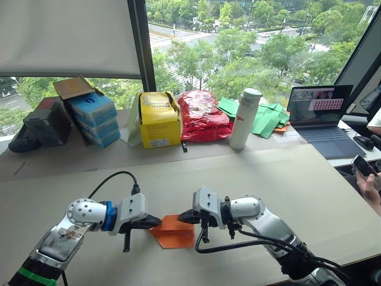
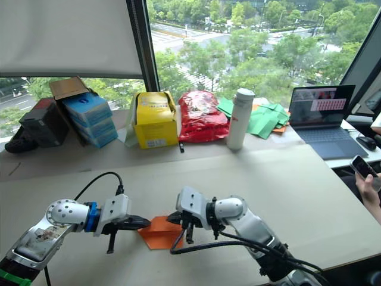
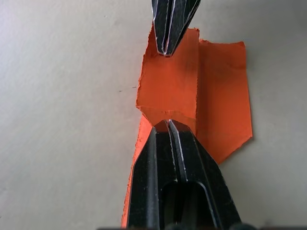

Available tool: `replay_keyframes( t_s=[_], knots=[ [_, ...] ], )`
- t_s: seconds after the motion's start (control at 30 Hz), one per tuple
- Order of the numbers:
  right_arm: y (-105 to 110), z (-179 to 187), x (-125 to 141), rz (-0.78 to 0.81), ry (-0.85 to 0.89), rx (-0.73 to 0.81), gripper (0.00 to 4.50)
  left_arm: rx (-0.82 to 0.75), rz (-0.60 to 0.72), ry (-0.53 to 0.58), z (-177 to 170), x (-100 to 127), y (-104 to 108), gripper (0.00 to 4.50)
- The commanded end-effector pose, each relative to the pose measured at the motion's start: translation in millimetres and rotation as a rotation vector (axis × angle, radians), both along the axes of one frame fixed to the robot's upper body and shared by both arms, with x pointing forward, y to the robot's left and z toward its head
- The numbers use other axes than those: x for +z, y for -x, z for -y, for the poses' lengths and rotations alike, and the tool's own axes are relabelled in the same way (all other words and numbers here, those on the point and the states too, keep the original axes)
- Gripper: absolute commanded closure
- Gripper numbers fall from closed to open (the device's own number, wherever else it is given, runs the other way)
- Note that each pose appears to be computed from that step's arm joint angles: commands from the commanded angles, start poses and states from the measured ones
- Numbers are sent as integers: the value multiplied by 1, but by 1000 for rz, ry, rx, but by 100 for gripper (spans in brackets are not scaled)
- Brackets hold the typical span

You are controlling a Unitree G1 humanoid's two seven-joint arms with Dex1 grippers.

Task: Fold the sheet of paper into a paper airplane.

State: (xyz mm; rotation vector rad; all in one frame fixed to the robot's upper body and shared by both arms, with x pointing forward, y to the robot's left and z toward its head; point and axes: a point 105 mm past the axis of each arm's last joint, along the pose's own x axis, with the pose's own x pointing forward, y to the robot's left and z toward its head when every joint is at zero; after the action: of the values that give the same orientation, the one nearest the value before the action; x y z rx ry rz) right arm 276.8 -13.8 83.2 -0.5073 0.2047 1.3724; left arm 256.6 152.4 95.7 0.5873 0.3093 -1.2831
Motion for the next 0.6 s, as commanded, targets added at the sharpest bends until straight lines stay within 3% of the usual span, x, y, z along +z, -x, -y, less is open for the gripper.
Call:
replay_keyframes(
  t_s=[0.03, 0.37, 0.6],
  knots=[
    [-2, -2, -1, 16, 20, 4, 449, -29, 15, 33, 8, 6, 4, 450],
    [-1, 6, -16, -39, 87, -21, 449, -8, -53, 58, 12, -13, 5, 450],
    [2, 7, -16, -37, 98, -14, 449, -4, -97, -29, -2, -40, 7, 450]
  ],
)
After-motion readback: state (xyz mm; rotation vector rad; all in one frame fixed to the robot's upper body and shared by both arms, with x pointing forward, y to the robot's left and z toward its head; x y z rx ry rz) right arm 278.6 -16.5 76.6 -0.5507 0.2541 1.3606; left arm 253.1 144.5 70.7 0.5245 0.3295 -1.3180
